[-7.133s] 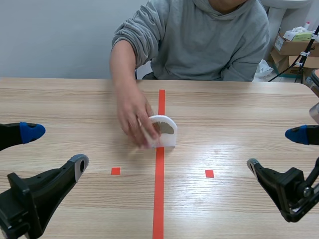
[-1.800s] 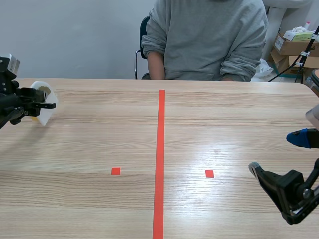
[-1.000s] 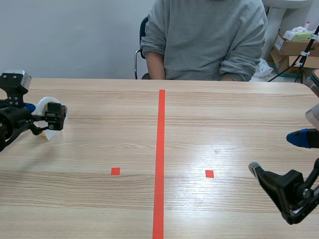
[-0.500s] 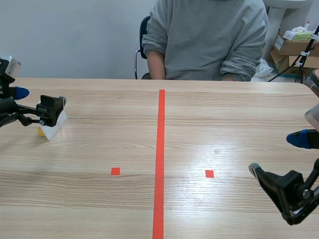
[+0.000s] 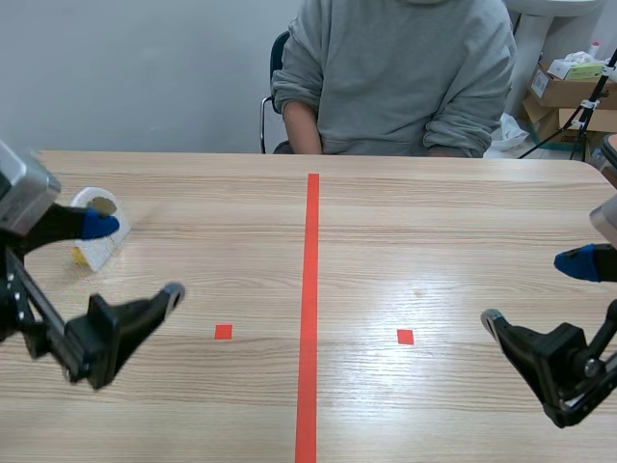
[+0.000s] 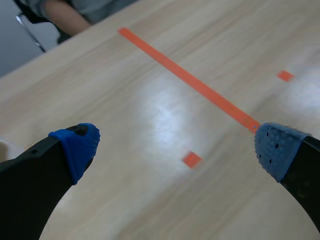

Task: Do the leaf sorting experiment

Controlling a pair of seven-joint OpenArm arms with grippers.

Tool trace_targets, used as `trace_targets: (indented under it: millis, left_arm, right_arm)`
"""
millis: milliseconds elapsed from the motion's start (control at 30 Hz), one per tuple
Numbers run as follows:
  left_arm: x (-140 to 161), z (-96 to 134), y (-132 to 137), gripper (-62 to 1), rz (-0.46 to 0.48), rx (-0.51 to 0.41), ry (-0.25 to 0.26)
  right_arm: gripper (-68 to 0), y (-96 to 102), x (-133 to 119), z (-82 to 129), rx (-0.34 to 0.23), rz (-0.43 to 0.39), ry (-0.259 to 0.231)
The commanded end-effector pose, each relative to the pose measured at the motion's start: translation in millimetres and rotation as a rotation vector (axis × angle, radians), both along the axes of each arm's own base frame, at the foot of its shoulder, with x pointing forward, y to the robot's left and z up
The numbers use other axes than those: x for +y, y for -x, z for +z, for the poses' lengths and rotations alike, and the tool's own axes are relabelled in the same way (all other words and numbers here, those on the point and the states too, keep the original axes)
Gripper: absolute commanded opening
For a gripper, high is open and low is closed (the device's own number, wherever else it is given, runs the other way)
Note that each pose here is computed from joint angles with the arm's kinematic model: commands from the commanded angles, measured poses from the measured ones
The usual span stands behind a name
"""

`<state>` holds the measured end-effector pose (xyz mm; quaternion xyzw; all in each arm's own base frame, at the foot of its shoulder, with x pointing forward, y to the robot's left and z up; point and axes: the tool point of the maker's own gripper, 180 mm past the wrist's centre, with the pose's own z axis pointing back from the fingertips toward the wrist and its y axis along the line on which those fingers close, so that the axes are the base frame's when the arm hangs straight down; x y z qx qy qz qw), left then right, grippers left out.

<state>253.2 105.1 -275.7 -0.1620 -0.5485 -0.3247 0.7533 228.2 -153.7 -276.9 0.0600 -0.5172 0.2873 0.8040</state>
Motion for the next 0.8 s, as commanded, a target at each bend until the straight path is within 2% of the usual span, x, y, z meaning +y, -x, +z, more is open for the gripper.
trace_targets:
  millis: [0, 200, 367, 567, 700, 767]
  left_arm:
    - [-1, -3, 7, 1.4, 0.004, 0.016, 0.015]
    - [-22, 0, 47, 1.4, -0.044, 0.075, 0.045]
    - [-23, 8, 65, 1.4, -0.043, 0.097, 0.054]
    - [-13, 14, 75, 1.4, -0.007, 0.113, 0.060]
    - [-3, 17, 71, 1.4, 0.035, 0.101, 0.064]
    - [0, 20, 67, 1.4, 0.057, 0.094, 0.082]
  right_arm:
    - [-14.4, -5.9, 1, 11, -0.042, 0.000, -0.007]
    - [-14.4, -5.8, 1, 11, -0.042, 0.000, -0.007]
    - [-14.4, -2.7, 2, 9, -0.030, 0.008, -0.008]
    - [-14.4, 2.7, 3, 6, -0.015, 0.012, -0.014]
    - [-14.4, 7.4, 3, 2, 0.002, 0.016, -0.014]
    - [-14.4, 8.2, 4, 1, 0.006, 0.019, -0.014]
